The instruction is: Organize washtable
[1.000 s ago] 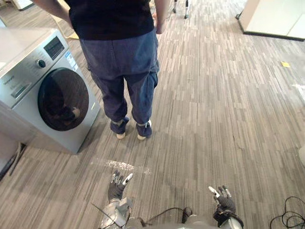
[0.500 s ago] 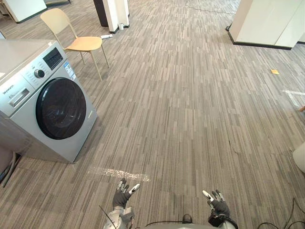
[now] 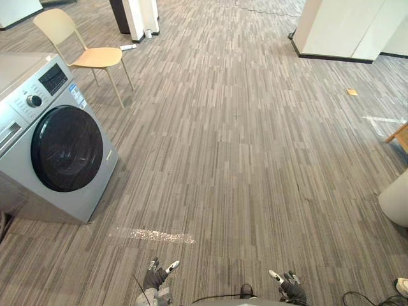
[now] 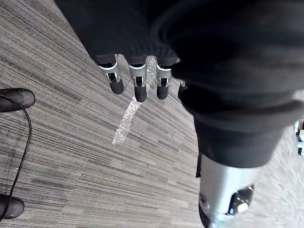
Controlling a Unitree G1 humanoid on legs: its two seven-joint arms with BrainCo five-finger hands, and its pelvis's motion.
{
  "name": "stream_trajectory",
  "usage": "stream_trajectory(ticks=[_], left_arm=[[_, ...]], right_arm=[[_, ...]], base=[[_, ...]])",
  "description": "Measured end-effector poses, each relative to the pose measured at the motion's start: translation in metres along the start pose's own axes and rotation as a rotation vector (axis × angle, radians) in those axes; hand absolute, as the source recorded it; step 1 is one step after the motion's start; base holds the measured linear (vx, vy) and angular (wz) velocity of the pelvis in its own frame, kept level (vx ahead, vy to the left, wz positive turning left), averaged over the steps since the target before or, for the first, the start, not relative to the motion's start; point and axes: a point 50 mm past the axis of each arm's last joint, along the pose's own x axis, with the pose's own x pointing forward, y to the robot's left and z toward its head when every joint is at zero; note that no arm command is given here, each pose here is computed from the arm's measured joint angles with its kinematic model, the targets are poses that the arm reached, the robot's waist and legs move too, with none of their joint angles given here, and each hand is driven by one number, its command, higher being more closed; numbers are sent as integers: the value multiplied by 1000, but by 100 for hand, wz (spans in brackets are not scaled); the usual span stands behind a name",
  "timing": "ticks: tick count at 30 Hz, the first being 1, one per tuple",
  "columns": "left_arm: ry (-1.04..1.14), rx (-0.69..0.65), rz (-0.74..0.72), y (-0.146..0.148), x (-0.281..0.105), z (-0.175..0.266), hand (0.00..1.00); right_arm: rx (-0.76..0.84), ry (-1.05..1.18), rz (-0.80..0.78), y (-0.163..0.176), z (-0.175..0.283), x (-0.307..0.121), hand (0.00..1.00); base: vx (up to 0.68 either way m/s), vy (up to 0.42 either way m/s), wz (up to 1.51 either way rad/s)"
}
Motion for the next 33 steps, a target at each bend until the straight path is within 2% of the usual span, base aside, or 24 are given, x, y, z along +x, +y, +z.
stream_trajectory(ticks=[33], left_arm=[[-19, -15, -6, -5, 2, 4, 0]], right_arm=[[-21, -13, 17, 5, 3, 2, 0]], base=[[-28, -12, 0]])
